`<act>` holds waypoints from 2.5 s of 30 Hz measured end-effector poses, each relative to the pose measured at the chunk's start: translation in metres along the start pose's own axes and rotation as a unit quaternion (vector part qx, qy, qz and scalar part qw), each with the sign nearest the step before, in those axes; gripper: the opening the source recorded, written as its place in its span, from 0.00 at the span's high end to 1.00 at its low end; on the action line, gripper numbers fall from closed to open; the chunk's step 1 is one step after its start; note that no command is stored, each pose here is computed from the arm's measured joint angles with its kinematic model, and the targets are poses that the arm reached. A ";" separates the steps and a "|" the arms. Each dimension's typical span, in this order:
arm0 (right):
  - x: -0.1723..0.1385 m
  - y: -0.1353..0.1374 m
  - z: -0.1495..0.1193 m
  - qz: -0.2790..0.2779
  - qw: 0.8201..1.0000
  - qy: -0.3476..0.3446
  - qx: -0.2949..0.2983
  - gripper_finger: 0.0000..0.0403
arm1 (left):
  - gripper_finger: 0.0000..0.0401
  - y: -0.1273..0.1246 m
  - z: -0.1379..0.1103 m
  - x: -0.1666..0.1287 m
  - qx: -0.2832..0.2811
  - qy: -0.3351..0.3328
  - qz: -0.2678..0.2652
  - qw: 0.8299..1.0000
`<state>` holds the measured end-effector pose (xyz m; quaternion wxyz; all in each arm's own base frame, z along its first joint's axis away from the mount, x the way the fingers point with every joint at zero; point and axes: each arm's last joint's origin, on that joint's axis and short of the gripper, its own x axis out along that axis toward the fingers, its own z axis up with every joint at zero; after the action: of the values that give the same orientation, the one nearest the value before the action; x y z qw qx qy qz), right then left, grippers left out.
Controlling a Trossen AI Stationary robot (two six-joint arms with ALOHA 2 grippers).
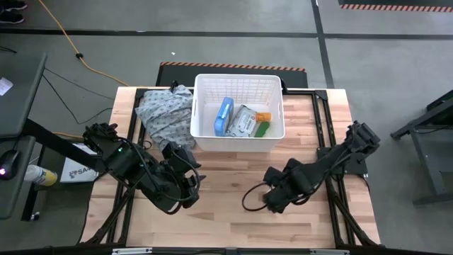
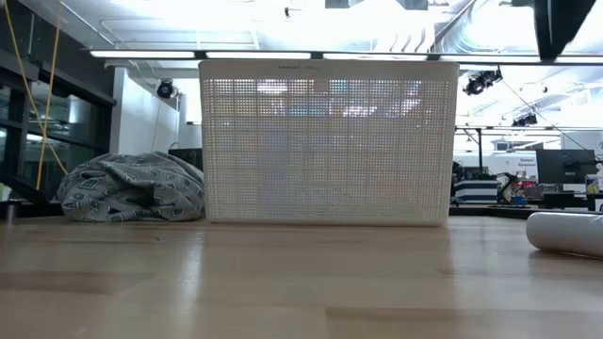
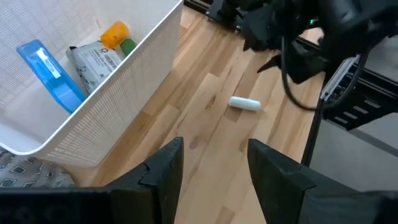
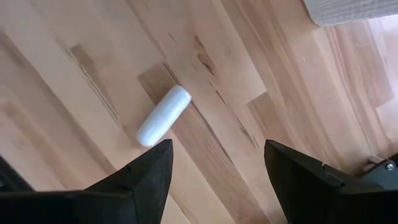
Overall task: Pick & place medical supplies in basket/bin
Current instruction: Put the white gauze into the white bin
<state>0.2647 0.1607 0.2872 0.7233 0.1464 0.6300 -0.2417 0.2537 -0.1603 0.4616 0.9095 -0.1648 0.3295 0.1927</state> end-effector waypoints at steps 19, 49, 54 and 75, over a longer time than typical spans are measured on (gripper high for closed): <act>0.061 0.012 0.002 -0.001 0.998 0.050 0.038 0.40 | 0.47 -0.001 -0.001 0.000 -0.001 0.010 -0.008 1.000; 0.108 0.019 -0.004 0.090 0.991 0.057 0.082 0.40 | 0.47 -0.001 0.000 0.000 -0.001 0.010 -0.008 1.000; 0.108 0.018 -0.002 0.090 0.991 0.052 0.086 0.40 | 0.47 -0.001 -0.001 0.000 -0.001 0.011 -0.008 1.000; 0.108 0.019 0.000 0.090 0.991 0.039 0.091 0.40 | 0.47 0.000 -0.001 0.000 0.004 0.012 -0.008 1.000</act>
<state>0.2843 0.1593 0.1787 0.7010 0.2774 0.6170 -0.2258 0.2536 -0.1610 0.4613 0.9077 -0.1666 0.3394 0.1820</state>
